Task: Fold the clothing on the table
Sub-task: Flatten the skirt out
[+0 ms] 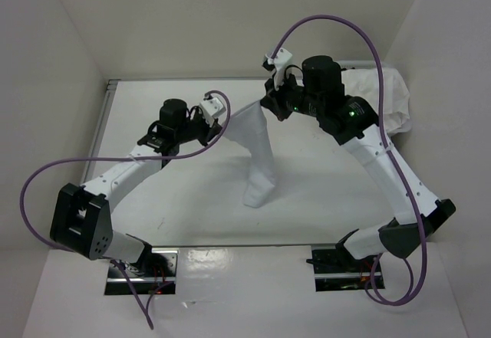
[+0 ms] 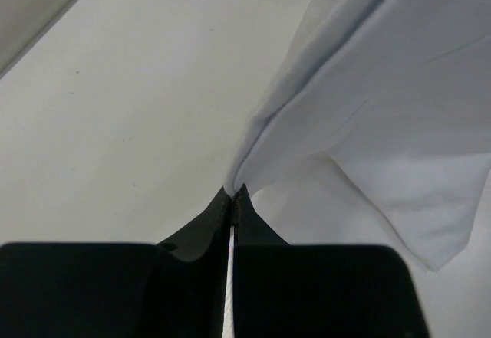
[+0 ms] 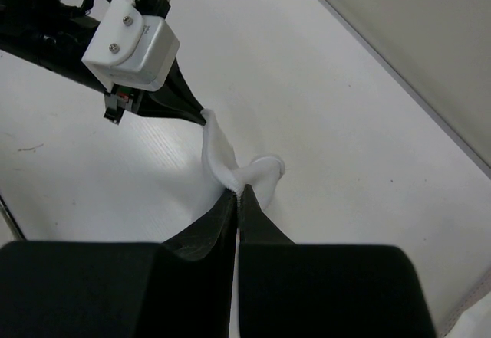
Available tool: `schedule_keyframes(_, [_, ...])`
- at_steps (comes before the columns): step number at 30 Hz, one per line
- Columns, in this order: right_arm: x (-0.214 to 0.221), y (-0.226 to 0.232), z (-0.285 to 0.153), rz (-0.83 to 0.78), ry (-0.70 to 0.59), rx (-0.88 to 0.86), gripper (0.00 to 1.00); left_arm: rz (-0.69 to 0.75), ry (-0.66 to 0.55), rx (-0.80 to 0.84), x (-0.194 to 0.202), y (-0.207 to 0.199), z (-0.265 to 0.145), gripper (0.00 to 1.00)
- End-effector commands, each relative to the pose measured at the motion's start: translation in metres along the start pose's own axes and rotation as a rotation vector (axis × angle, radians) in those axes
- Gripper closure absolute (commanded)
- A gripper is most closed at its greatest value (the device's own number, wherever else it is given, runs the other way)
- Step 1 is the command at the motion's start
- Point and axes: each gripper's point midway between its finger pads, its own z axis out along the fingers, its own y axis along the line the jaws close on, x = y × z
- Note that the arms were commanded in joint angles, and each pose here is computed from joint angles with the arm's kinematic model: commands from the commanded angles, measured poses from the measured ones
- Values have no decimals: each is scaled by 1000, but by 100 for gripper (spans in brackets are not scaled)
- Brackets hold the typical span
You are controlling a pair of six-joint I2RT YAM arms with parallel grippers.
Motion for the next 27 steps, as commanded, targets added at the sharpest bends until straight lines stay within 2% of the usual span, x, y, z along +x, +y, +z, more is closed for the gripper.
schedule_keyframes(1, [-17, -2, -16, -7, -60, 27, 100, 21, -19, 116, -5, -15, 4, 100])
schedule_keyframes(9, [-24, -23, -31, -14, -94, 101, 100, -10, 109, 195, 30, -32, -2, 100])
schedule_keyframes(12, [-27, -35, -42, -20, -105, 149, 100, -2, 138, 141, 30, -22, -10, 100])
schedule_keyframes(17, [-36, -43, -58, -34, -136, 204, 100, 27, 53, -24, -12, 5, -44, 100])
schedule_keyframes(20, [-37, -45, -67, -35, -148, 225, 100, 24, -11, -79, -43, 12, -62, 100])
schedule_keyframes(27, [-36, -40, -78, -37, -154, 217, 100, -29, -90, -170, -86, 20, -92, 100])
